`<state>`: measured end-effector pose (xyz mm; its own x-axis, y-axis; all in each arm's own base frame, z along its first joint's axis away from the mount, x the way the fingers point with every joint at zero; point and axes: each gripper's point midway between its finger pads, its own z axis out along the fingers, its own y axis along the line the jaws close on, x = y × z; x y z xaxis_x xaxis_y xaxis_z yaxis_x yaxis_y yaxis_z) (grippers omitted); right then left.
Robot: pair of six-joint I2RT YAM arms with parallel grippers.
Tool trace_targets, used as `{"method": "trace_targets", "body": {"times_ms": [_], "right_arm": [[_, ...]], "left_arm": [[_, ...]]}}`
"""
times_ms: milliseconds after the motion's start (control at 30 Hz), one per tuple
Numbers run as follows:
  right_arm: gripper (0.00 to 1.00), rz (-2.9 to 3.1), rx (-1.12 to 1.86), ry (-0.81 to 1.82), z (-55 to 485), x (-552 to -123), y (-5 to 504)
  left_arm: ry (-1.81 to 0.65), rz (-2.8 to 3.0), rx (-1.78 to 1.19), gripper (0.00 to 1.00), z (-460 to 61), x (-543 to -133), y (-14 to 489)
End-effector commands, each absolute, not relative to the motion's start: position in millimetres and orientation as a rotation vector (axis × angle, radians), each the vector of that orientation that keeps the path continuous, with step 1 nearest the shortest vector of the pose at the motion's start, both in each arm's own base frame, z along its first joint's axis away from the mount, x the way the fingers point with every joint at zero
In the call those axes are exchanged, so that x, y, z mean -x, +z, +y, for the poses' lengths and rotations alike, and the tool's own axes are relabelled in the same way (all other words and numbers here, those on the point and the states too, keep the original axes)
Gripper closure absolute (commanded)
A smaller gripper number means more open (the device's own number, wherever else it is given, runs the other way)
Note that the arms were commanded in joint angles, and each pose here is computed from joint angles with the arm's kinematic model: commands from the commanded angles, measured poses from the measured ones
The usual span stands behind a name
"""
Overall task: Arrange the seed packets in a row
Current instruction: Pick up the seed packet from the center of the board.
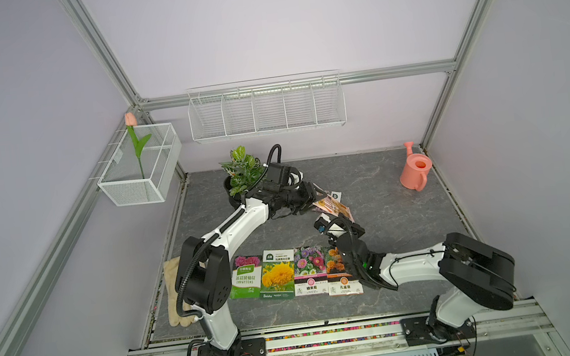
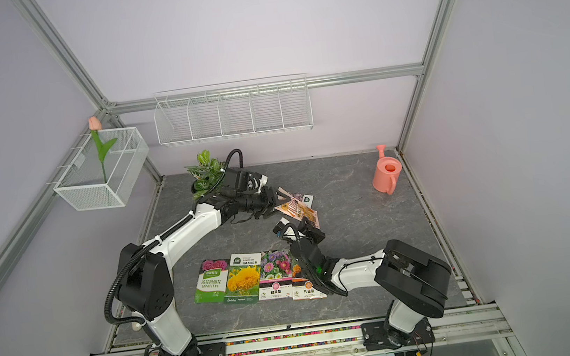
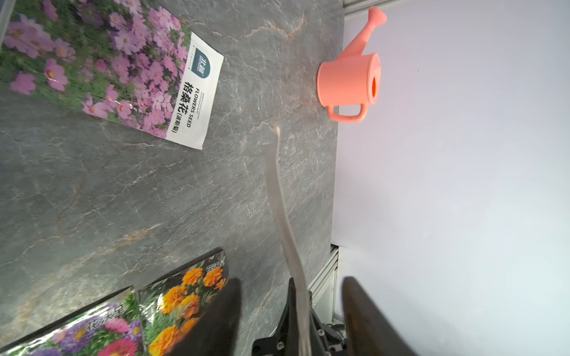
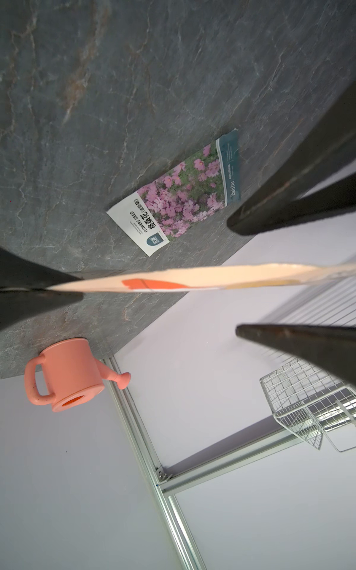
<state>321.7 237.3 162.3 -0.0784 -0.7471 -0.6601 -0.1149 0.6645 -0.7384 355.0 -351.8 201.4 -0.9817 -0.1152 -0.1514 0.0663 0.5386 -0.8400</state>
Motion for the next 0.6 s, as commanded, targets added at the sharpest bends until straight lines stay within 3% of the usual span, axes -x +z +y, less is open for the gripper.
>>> {"method": "trace_targets", "body": {"times_ms": [0, 67, 100, 167, 200, 233, 300, 467, 567], "right_arm": [[0.93, 1.586, 0.668, -0.592, 236.3, -322.2, 177.5], [0.91, 1.589, 0.666, -0.587, 236.8, -321.1, 178.0], [0.87, 1.594, 0.674, -0.582, 238.0, -320.6, 176.9], [0.61, 1.621, 0.683, -0.560, 240.2, -320.4, 174.3], [0.36, 1.650, 0.695, -0.543, 241.0, -319.5, 170.7], [0.19, 1.696, 0.712, -0.501, 242.7, -317.2, 165.8], [0.04, 1.844, 0.759, -0.321, 246.7, -307.4, 154.9], [0.02, 2.155, 0.730, 0.501, 253.2, -261.6, 145.4], [0.01, 2.164, 0.661, 0.829, 250.8, -239.8, 164.9]], "left_arm": [[-1.425, 2.604, 0.021, 0.81, -354.7, -352.6, 190.8], [-1.423, 2.611, 0.018, 0.99, -355.2, -352.8, 188.9], [-1.422, 2.615, 0.014, 1.00, -355.9, -352.9, 187.5], [-1.407, 2.621, 0.009, 1.00, -355.1, -353.6, 184.2], [-1.386, 2.625, 0.007, 1.00, -353.1, -354.8, 182.8], [-1.352, 2.625, -0.009, 1.00, -350.8, -355.3, 183.4], [-1.264, 2.633, -0.054, 1.00, -343.9, -357.6, 184.0], [-1.129, 2.677, -0.278, 1.00, -334.2, -349.7, 179.7], [-1.116, 2.690, -0.428, 1.00, -330.8, -336.8, 177.7]]}}
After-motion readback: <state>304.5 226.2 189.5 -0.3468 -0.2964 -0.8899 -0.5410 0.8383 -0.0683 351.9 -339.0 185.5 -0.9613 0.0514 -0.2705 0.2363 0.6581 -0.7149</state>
